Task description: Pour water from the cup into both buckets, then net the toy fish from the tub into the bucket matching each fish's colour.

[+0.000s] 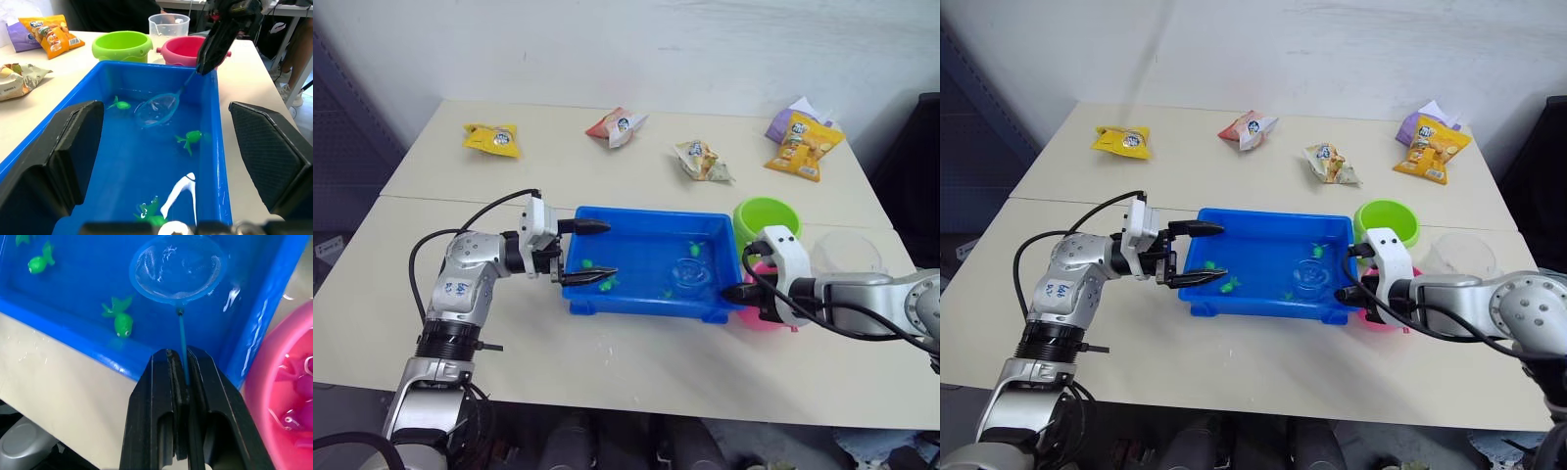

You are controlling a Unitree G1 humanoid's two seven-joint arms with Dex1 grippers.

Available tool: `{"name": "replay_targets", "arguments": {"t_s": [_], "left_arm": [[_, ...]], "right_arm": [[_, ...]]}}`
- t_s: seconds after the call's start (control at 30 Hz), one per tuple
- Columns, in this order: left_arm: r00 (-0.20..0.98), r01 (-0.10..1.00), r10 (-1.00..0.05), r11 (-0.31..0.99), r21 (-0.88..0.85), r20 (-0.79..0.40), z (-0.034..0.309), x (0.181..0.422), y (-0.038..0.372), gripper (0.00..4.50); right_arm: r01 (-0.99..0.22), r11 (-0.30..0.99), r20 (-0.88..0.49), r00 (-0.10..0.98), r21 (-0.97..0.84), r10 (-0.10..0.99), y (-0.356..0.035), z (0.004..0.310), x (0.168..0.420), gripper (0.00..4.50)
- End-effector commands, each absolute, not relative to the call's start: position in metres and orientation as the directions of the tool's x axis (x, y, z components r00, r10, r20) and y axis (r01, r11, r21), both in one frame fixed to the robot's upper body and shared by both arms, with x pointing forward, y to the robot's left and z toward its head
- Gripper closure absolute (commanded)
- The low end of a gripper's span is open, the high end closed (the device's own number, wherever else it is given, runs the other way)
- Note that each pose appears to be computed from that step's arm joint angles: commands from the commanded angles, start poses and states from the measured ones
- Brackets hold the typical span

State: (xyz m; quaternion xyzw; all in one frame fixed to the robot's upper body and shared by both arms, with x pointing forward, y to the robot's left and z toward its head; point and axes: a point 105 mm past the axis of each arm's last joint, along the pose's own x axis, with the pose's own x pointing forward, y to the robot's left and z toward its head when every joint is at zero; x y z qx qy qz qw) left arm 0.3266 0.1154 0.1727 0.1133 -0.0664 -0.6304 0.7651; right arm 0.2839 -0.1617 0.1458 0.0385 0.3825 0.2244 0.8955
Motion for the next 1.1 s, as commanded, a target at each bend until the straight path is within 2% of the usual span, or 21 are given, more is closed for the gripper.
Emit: {"name": "replay_targets", "arguments": {"t_s": [0.03,0.27,0.57,0.9,1.1], "left_arm": [[0.202,0.941,-0.979,0.186,0.284,-0.028,0.18,0.325,0.117,0.09],[0.222,0.934,-0.975,0.206,0.293,-0.023,0.182,0.327,0.12,0.09],[0.221,0.936,-0.975,0.208,0.283,-0.014,0.181,0.328,0.12,0.09],[0.204,0.941,-0.979,0.19,0.28,-0.02,0.179,0.326,0.116,0.09],[0.199,0.921,-0.98,0.198,0.334,0.034,0.198,0.33,0.113,0.09]], "right_arm": [[-0.366,0.901,-0.668,0.612,0.235,0.423,-0.161,0.148,0.291,4.5],[-0.334,0.916,-0.666,0.634,0.222,0.392,-0.156,0.143,0.308,4.5],[-0.331,0.942,-0.561,0.771,0.051,0.301,-0.156,0.153,0.322,4.5],[-0.396,0.918,-0.439,0.819,0.033,0.37,-0.147,0.159,0.306,4.5],[-0.43,0.903,-0.382,0.831,0.02,0.404,-0.155,0.166,0.289,4.5]]}}
